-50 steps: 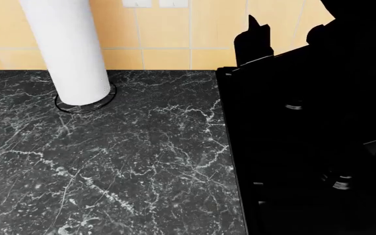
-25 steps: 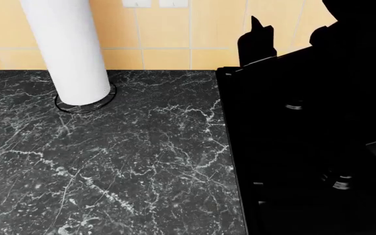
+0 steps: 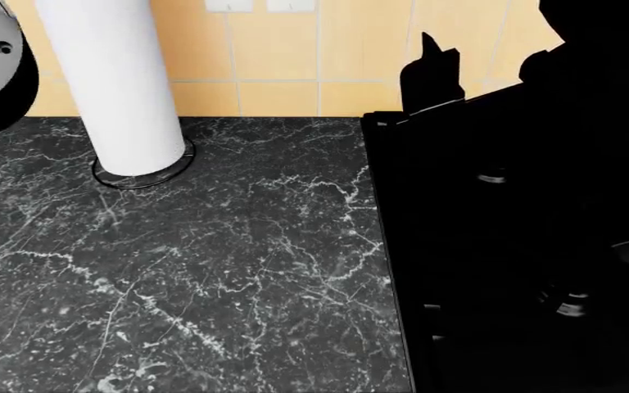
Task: Pick and place the shaker into the drawer. Then close the cabinet.
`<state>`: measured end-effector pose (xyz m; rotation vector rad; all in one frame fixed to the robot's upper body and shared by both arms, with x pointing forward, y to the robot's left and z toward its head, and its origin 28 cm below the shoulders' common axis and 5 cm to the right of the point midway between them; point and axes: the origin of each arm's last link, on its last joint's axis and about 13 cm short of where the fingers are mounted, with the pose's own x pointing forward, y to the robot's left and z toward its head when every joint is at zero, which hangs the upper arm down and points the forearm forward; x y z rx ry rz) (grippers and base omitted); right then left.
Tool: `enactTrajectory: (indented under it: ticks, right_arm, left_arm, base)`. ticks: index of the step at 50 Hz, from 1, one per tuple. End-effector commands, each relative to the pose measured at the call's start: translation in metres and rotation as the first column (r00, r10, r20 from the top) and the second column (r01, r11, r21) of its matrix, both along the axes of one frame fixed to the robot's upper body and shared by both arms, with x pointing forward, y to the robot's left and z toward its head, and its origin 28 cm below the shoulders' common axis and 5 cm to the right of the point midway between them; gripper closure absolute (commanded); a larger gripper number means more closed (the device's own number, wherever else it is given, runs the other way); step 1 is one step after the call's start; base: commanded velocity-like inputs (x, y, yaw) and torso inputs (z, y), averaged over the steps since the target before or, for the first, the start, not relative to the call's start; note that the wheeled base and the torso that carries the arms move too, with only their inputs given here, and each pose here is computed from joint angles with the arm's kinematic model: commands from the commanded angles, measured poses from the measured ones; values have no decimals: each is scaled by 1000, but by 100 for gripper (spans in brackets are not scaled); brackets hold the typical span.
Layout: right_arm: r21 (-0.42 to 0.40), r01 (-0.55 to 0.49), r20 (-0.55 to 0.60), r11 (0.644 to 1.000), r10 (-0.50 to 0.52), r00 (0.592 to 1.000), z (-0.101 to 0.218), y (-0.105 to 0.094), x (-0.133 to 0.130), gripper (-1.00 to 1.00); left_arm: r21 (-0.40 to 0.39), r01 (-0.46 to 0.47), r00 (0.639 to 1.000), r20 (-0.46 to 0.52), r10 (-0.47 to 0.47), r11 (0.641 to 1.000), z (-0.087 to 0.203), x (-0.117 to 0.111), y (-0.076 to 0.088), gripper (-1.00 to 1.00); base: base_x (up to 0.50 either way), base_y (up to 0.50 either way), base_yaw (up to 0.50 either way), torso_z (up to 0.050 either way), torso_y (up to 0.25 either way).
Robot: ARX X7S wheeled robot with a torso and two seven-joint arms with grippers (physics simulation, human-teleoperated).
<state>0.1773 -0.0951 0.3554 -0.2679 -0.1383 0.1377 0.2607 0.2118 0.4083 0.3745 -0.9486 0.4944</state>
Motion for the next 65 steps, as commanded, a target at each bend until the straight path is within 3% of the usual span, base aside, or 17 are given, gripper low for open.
enactTrajectory:
  ticks: [1, 14, 22, 25, 30, 39, 48, 58, 65]
  right_arm:
    - [0, -1, 2, 1000, 1, 1000, 0, 0, -1, -100]
    - [-8, 1, 4, 1000, -1, 1000, 2, 1, -2, -100]
    - [-10, -1, 2, 1000, 1, 1000, -1, 1, -1, -100]
    - [-7, -1, 1, 1000, 1, 1000, -2, 1, 0, -100]
    - [-6, 1, 0, 1000, -1, 1000, -3, 0, 0, -100]
    - [-4, 1, 1, 1000, -1, 1000, -3, -1, -1, -100]
    - [0, -3, 8, 1000, 3, 1000, -1, 0, -3, -100]
    - [8, -3, 16, 1000, 3, 1000, 2, 0, -6, -100]
    - [10, -7, 20, 1000, 7, 1000, 3, 0, -7, -100]
  left_arm:
    - [-13, 73, 938, -340, -73, 997, -44, 48, 2, -100]
    - [-160, 153, 898, -390, -205, 975, -39, 80, 6, -100]
    - [-213, 176, 882, -400, -250, 961, -40, 89, 8, -100]
    - [-270, 220, 890, -337, -306, 937, -29, 87, 9, -100]
    - [-273, 253, 930, -195, -311, 928, -8, 73, 8, -100]
    - [-206, 279, 955, -42, -293, 938, 14, 42, 4, -100]
    - [-44, 268, 960, 93, -263, 962, 29, -5, -6, -100]
    - [95, 305, 936, 155, -317, 947, 34, -52, -27, -100]
    - [124, 329, 925, 158, -346, 936, 31, -73, -31, -100]
  base:
    - [0, 0, 0, 0, 0]
    - [0, 0, 0, 0, 0]
    - [0, 0, 0, 0, 0]
    - [0, 0, 0, 0, 0]
    - [0, 0, 0, 0, 0]
    - [0, 0, 0, 1, 0]
    - [0, 0, 0, 0, 0]
    - [0, 0, 0, 0, 0]
    - [0, 0, 0, 0, 0]
